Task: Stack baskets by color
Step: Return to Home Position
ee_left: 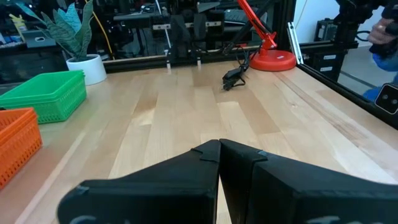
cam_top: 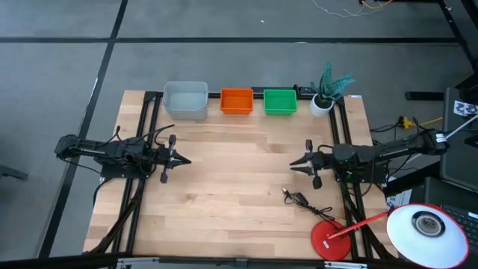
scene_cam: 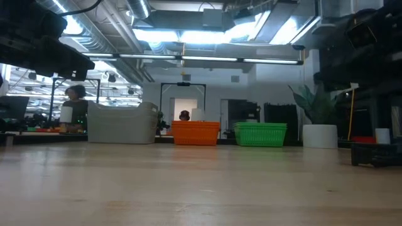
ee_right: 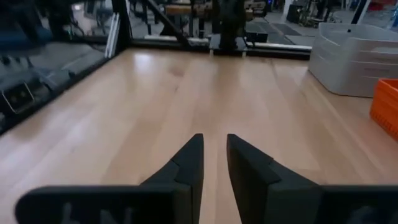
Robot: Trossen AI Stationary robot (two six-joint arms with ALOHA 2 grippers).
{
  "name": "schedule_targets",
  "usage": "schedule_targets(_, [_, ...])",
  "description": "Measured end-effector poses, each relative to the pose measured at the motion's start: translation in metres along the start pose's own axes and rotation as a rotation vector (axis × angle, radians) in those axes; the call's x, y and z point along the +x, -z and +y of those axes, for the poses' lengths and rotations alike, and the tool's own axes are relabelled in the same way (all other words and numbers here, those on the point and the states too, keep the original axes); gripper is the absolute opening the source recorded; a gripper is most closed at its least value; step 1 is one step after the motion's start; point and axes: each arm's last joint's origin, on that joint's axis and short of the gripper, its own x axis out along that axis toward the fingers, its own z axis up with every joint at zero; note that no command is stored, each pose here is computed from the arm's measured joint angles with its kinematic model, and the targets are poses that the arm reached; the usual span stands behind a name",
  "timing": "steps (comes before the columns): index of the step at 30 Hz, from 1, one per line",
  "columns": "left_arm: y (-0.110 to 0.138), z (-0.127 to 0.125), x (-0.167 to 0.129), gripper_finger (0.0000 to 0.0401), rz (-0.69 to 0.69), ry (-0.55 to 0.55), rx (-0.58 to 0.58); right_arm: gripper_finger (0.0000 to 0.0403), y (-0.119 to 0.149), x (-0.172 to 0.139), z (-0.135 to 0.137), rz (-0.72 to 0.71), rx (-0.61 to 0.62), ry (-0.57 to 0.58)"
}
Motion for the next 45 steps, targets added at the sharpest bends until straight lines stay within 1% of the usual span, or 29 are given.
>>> schedule_targets(4, [0.0,0.0,0.0,0.0,0.0,0.0,0.0,0.0071,-0.002,-0.007,-0.001,-0.023,0.055,0.003])
schedule_targets(13, [0.0,0.0,0.0,0.0,0.0,0.0,0.0,0.0071,-0.003,-0.022,-0.002,-0.056,0.055,0.006])
schedule_targets(18, [0.0,0.0,0.0,0.0,0.0,0.0,0.0,0.0071,-0.007,-0.03,-0.002,-0.123,0.055,0.007])
schedule_targets(23, [0.0,0.0,0.0,0.0,0.0,0.0,0.0,0.0071,-0.014,-0.037,-0.002,-0.22,0.053,0.007])
schedule_targets(28, [0.0,0.0,0.0,0.0,0.0,0.0,0.0,0.0071,-0.018,-0.038,-0.003,-0.262,0.055,0.008])
schedule_targets(45, [0.0,0.0,0.0,0.0,-0.001,0.0,0.0,0.0071,-0.017,-0.038,-0.002,-0.253,0.055,0.008])
